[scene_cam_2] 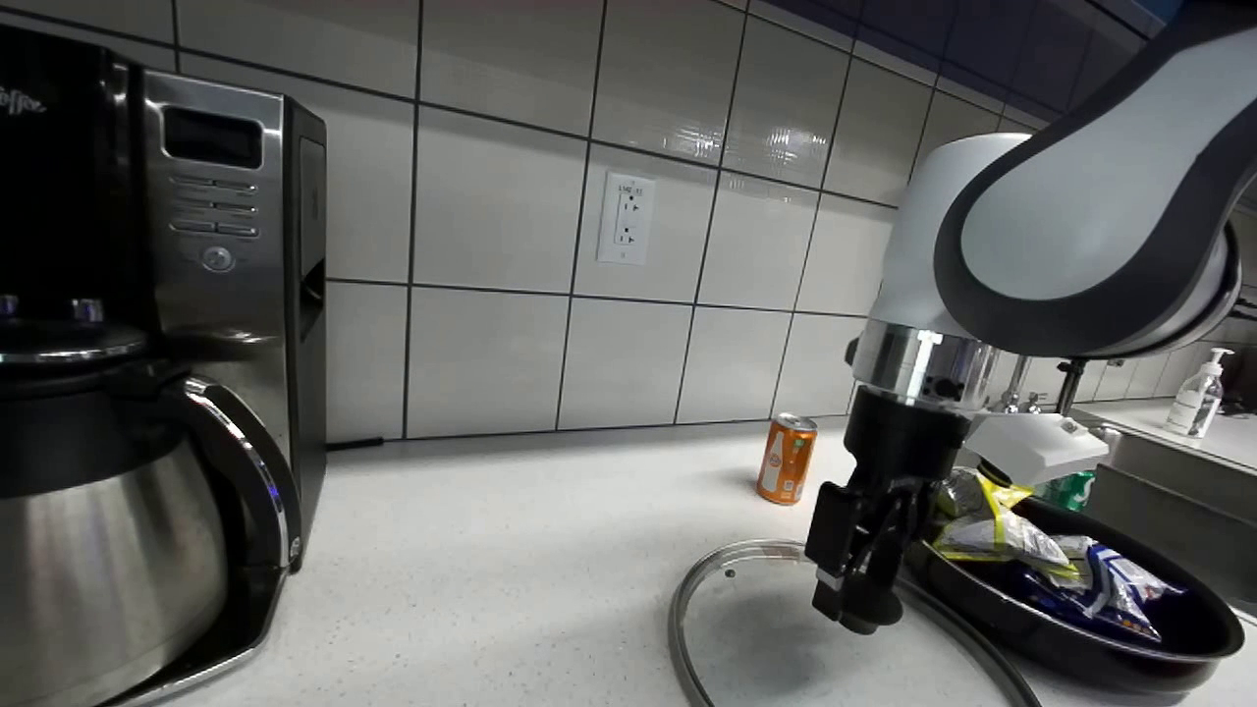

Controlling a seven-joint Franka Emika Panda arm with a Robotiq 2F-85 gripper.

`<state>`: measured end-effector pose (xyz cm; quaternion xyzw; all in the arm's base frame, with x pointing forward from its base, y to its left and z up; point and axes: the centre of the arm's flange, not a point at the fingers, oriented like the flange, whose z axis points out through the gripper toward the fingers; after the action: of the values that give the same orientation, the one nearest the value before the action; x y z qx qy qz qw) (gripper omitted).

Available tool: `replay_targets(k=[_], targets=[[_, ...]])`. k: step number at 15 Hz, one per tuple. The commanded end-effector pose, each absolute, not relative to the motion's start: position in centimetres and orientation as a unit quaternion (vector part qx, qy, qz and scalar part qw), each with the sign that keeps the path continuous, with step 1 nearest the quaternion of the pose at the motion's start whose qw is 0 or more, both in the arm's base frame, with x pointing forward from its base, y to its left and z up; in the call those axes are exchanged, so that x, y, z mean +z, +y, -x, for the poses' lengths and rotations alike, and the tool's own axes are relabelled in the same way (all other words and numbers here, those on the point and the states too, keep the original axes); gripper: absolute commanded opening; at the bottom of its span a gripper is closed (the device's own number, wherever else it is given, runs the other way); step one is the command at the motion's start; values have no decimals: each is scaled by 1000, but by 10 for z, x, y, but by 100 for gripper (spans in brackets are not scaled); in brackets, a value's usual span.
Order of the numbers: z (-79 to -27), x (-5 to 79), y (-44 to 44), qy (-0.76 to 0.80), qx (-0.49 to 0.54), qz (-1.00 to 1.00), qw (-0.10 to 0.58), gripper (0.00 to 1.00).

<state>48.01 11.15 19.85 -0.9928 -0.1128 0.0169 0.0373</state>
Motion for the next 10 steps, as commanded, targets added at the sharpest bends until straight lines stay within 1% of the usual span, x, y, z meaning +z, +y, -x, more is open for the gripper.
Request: replay_targets(k=[1,2,3,10], targets=[[-481,206,118,-112,5,993,28,49],[-481,207,120,-114,5,993,29,42],[-480,206,121,-115,5,993,28,39],[-485,223,147,-167,-14,985,37,39]])
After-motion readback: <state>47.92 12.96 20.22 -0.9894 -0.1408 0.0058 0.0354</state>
